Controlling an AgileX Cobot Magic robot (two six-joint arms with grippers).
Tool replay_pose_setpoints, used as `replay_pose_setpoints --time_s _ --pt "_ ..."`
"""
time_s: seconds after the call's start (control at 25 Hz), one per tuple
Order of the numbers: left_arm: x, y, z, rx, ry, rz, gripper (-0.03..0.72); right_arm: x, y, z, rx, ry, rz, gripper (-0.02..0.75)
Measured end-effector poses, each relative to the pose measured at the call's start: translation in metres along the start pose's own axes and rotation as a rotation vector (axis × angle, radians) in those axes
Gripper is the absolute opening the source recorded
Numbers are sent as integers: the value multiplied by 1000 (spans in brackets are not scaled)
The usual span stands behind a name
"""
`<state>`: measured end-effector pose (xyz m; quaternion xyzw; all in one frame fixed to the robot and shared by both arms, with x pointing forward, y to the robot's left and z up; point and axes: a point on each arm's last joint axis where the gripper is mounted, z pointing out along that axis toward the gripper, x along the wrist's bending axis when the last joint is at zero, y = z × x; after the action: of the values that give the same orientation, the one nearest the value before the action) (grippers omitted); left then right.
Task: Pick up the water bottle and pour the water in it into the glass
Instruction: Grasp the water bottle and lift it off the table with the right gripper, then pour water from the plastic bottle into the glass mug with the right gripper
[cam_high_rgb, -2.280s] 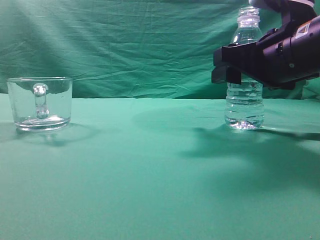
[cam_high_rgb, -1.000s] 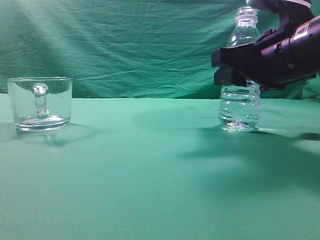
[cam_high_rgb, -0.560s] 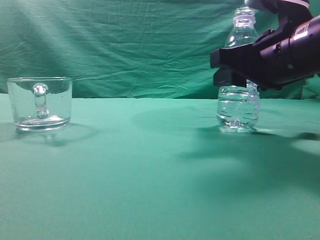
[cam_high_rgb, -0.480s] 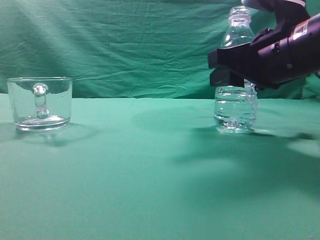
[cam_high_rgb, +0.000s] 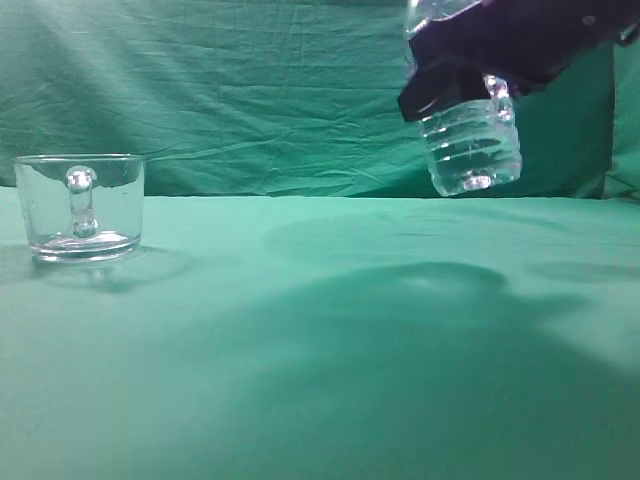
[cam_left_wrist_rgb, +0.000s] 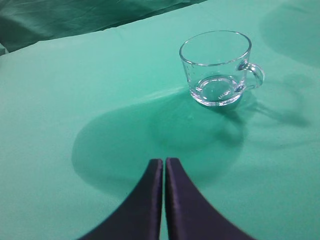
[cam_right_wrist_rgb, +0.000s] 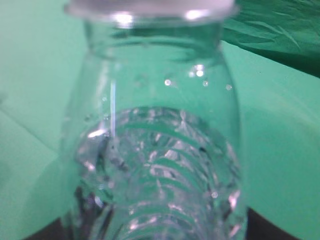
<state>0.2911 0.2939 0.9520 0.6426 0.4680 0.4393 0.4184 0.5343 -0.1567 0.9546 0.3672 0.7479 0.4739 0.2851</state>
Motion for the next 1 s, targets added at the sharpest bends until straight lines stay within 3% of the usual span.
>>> replay_pose_setpoints --time_s 0.32,0.56,0.8,1.0 --pt "0 0 0 0 0 0 0 22 61 10 71 36 -207 314" --pt "0 0 0 0 0 0 0 28 104 31 60 8 -248 314" --pt "0 0 0 0 0 0 0 27 114 70 115 -21 -319 314" --pt "0 0 0 0 2 0 0 49 122 98 108 -1 -476 314"
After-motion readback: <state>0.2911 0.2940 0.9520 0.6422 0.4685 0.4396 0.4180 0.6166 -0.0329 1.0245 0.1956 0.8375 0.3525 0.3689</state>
